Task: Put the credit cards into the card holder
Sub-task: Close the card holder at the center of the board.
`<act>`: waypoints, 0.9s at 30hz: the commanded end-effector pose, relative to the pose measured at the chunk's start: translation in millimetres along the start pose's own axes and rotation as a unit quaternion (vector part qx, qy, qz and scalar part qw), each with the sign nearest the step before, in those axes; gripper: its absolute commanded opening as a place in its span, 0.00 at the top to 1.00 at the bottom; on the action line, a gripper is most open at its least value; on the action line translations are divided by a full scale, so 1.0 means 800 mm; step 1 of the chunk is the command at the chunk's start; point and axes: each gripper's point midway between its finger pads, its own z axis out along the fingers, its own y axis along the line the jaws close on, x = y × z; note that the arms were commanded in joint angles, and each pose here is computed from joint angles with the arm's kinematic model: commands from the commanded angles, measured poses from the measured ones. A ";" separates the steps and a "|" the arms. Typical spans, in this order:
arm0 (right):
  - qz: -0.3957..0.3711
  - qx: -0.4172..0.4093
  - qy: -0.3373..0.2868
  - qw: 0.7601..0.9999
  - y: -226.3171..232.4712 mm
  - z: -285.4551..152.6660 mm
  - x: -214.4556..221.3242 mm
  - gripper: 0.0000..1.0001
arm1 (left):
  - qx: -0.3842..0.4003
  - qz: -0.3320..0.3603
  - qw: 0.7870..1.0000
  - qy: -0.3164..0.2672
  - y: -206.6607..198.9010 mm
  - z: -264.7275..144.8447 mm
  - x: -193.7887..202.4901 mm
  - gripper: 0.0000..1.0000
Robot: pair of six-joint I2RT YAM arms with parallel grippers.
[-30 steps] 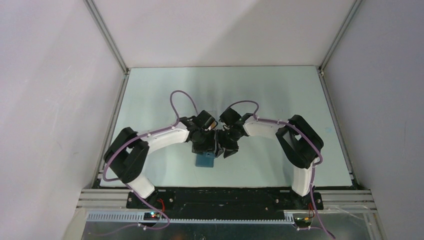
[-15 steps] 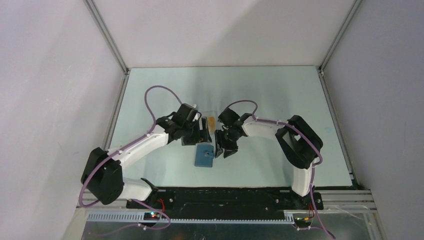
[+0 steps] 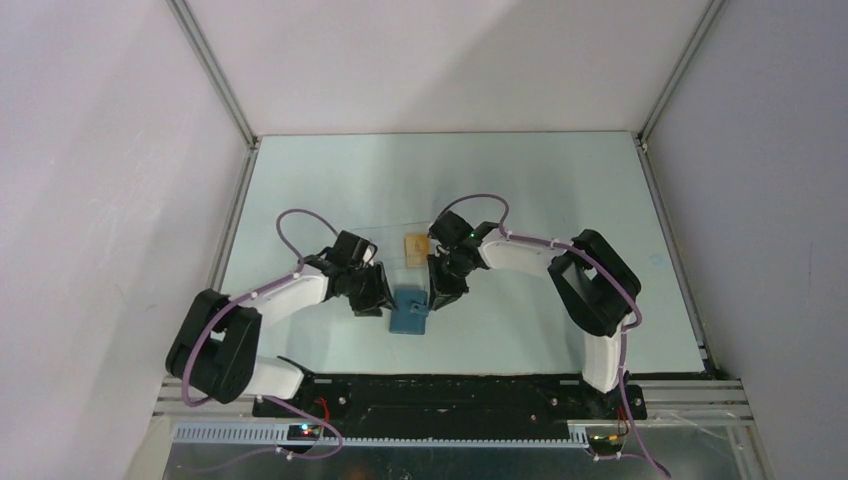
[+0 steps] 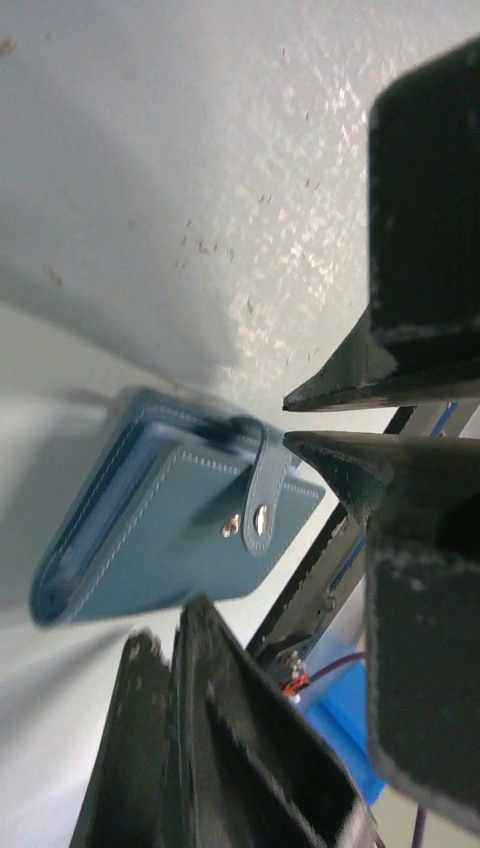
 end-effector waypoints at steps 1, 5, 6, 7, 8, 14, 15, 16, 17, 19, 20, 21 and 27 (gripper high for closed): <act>-0.022 -0.028 -0.009 0.999 0.031 -0.005 -0.014 0.86 | 0.054 0.002 0.998 -0.009 -0.025 0.011 -0.013 0.55; -0.026 -0.036 -0.009 0.999 0.039 -0.004 -0.016 0.92 | 0.056 -0.009 0.998 0.003 -0.022 0.022 -0.006 0.68; -0.025 -0.037 -0.006 0.999 0.040 -0.001 -0.016 0.93 | 0.058 -0.013 0.998 0.005 -0.023 0.023 -0.005 0.70; -0.024 -0.036 -0.003 0.999 0.039 0.003 -0.015 0.93 | 0.059 -0.014 0.998 0.005 -0.024 0.024 -0.006 0.72; -0.024 -0.037 -0.002 0.999 0.040 0.004 -0.015 0.93 | 0.061 -0.015 0.998 0.006 -0.025 0.024 -0.005 0.73; -0.023 -0.034 0.006 0.999 0.037 0.019 -0.013 0.94 | 0.063 -0.017 0.998 0.017 -0.029 0.029 0.001 0.78; -0.022 -0.032 0.008 0.999 0.036 0.022 -0.012 0.94 | 0.064 -0.015 0.998 0.019 -0.032 0.030 0.003 0.79; -0.022 -0.031 0.010 0.999 0.035 0.023 -0.011 0.94 | 0.064 -0.015 0.998 0.020 -0.034 0.031 0.004 0.79; -0.021 -0.028 0.011 0.999 0.033 0.026 -0.011 0.94 | 0.065 -0.013 0.998 0.022 -0.037 0.032 0.005 0.80; -0.021 -0.023 0.013 0.999 0.030 0.029 -0.009 0.94 | 0.065 -0.011 0.998 0.023 -0.041 0.033 0.006 0.80; -0.021 -0.021 0.014 0.999 0.029 0.030 -0.008 0.94 | 0.065 -0.010 0.998 0.024 -0.041 0.034 0.007 0.80; -0.021 -0.017 0.014 1.000 0.027 0.031 -0.009 0.94 | 0.066 -0.010 0.997 0.025 -0.044 0.034 0.008 0.80; -0.020 0.000 0.011 1.000 0.018 0.032 -0.008 0.94 | 0.072 -0.007 0.997 0.022 -0.056 0.034 0.010 0.80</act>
